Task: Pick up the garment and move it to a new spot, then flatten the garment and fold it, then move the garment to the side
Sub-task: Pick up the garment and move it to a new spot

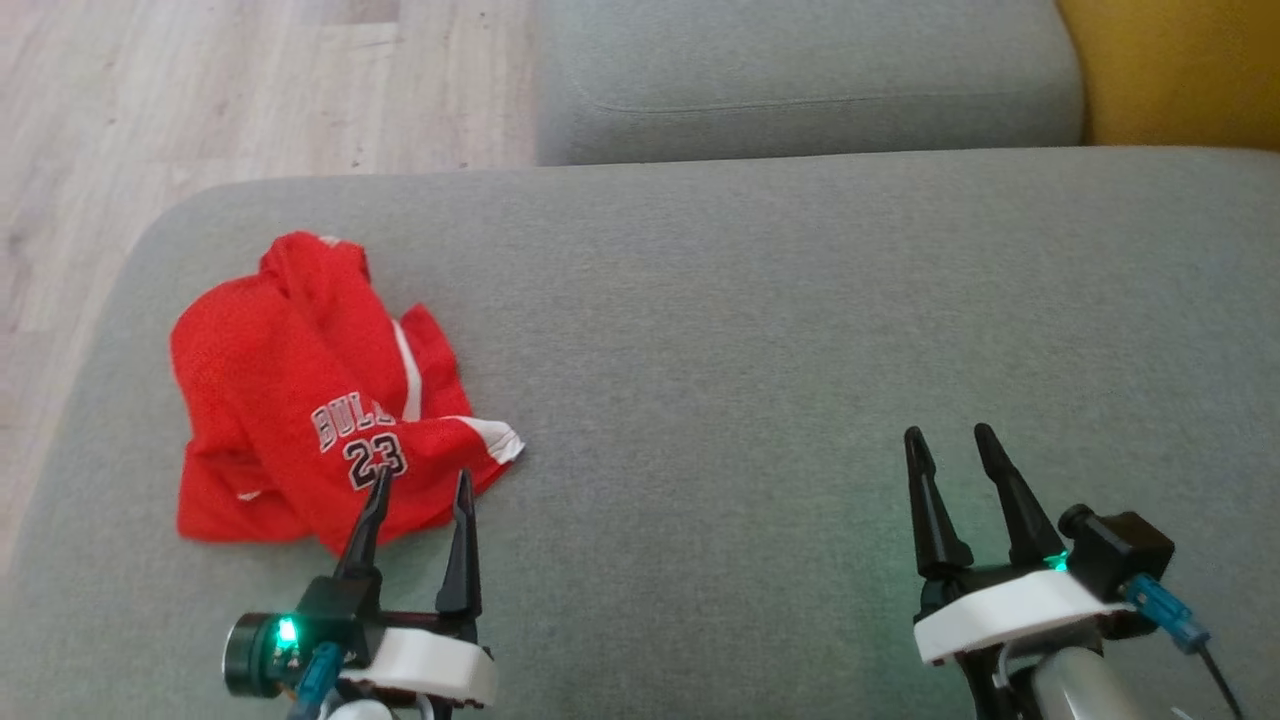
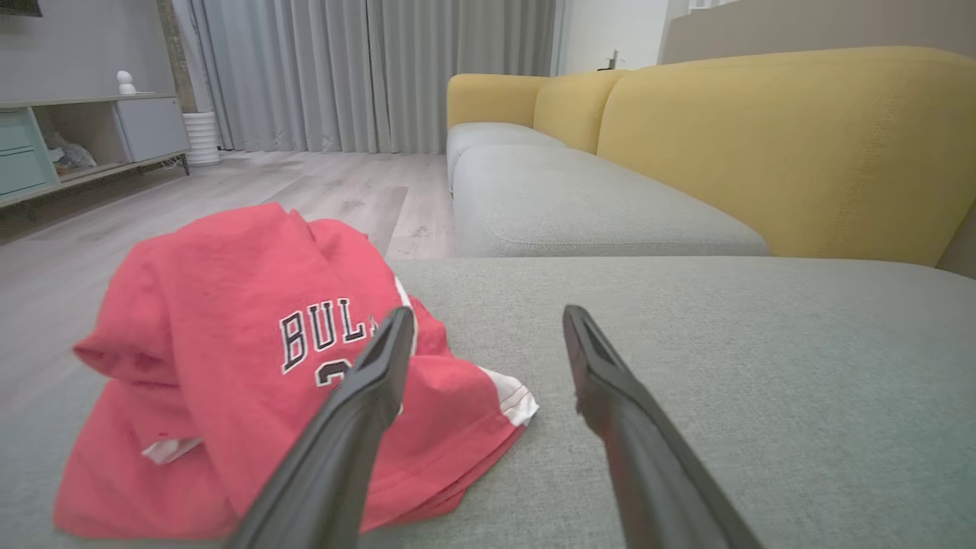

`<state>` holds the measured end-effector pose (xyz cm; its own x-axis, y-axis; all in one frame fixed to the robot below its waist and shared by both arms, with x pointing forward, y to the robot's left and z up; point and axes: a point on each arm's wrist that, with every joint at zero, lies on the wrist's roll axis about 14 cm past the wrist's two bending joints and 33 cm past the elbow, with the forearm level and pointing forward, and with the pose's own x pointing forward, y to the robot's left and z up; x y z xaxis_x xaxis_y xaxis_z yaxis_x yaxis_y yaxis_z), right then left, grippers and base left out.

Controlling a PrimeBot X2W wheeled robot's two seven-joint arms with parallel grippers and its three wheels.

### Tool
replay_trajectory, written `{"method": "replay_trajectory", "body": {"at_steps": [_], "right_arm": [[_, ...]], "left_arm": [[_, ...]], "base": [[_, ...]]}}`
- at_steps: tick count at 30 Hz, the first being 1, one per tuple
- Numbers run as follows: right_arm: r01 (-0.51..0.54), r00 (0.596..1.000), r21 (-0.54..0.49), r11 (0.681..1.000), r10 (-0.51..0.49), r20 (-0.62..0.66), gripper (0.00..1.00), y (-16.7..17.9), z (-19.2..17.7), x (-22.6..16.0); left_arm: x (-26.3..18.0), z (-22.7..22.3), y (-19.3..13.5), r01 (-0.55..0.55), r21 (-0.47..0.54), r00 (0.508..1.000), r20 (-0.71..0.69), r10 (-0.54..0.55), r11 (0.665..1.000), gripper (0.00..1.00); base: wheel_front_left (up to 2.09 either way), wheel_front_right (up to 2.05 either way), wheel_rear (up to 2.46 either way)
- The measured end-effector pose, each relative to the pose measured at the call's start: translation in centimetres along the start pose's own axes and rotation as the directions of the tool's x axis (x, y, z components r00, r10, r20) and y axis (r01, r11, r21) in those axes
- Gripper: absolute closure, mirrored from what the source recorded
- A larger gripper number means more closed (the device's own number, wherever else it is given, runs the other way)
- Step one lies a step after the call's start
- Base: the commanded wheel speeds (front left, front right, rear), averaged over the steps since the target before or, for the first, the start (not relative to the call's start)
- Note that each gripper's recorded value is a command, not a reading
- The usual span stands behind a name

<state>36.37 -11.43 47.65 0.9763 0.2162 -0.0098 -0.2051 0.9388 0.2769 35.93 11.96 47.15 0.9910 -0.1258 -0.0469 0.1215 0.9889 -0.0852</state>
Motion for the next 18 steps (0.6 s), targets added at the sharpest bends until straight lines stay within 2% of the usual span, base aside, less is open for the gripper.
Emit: {"method": "replay_trajectory", "body": {"at_steps": [10,18], "right_arm": [[-0.153,0.988,-0.006,0.988,0.153,-0.019,0.00,4.8,-0.5,1.6],[-0.326,0.945,-0.014,0.945,0.325,-0.045,0.00,10.5,-1.3,2.4]], "left_arm": [[-2.2,0.2,4.1,-0.134,0.000,0.991,0.012,0.134,0.991,0.00],[-5.2,0.4,7.6,-0.257,-0.008,0.966,0.023,0.257,0.966,0.00]], "base": [[0.00,0.00,0.00],[0.00,0.00,0.00]]}}
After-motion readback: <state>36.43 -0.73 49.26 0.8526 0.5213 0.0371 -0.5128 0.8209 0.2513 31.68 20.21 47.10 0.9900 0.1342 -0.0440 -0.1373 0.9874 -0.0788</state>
